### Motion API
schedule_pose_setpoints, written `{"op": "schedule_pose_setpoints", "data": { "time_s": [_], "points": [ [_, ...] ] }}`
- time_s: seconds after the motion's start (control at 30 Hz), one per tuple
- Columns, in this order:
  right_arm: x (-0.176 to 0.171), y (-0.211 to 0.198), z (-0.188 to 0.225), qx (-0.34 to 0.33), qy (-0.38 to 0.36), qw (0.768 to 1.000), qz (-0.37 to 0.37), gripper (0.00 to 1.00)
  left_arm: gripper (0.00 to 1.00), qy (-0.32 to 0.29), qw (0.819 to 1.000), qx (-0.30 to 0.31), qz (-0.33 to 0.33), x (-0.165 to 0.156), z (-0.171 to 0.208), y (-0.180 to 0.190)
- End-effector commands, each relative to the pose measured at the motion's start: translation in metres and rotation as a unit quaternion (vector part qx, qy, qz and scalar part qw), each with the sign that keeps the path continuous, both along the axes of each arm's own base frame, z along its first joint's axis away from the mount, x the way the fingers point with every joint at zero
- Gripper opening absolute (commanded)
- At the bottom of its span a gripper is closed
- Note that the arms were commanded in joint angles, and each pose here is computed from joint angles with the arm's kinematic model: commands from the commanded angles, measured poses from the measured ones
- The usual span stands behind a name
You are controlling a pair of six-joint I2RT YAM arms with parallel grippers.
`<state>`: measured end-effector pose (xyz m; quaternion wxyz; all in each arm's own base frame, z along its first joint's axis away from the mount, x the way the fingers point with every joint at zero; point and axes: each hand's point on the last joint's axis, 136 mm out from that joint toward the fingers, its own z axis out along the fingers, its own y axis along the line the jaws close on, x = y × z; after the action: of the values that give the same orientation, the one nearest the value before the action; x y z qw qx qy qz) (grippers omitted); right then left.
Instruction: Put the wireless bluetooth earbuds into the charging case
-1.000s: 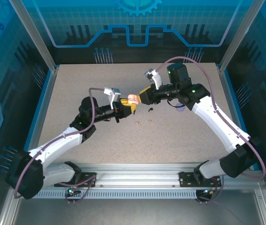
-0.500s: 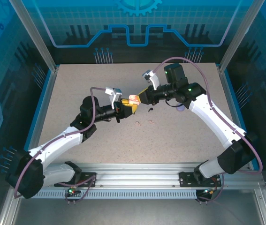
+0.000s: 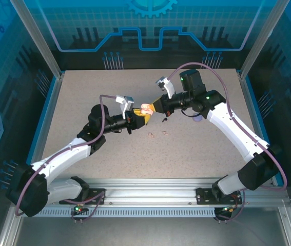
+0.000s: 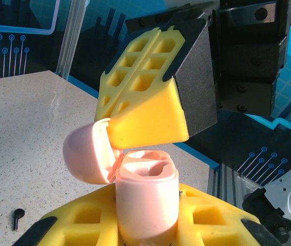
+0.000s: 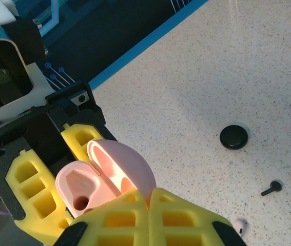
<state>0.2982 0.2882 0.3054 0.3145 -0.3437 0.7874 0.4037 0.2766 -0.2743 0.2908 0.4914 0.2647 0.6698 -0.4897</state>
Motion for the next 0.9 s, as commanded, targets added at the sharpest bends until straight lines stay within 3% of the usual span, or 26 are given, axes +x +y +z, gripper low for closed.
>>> {"op": "schedule_pose_setpoints", "data": {
  "time_s": [0.0,0.1,0.23,0.43,0.7,0.87],
  "points": [
    [0.0011,0.0025,0.0155,0.008,-0.024,1.0,0.006,0.0,0.0,-0.026,0.999,-0.004,-0.021,-0.0058,0.0177,-0.0093],
    [0.0005,0.0013,0.0154,0.003,-0.028,1.0,0.005,0.0,0.0,-0.025,0.999,-0.002,-0.02,-0.0051,0.0176,-0.0095],
    [-0.0006,-0.0017,0.0153,-0.008,-0.036,0.999,0.003,0.0,0.22,-0.024,1.0,0.002,-0.02,-0.0049,0.0168,-0.0095],
    [-0.0026,-0.0036,0.0115,-0.023,-0.041,0.999,0.005,0.0,0.42,-0.028,0.999,0.01,-0.027,-0.0068,0.0193,-0.0104],
    [-0.0037,-0.0034,0.0086,-0.029,-0.042,0.999,0.007,0.0,0.41,-0.033,0.999,0.019,-0.036,-0.009,0.0205,-0.0116],
    [-0.0032,-0.0038,0.0095,-0.033,-0.045,0.998,0.006,0.0,0.46,-0.034,0.998,0.03,-0.034,-0.0077,0.0177,-0.0113]
  ]
}}
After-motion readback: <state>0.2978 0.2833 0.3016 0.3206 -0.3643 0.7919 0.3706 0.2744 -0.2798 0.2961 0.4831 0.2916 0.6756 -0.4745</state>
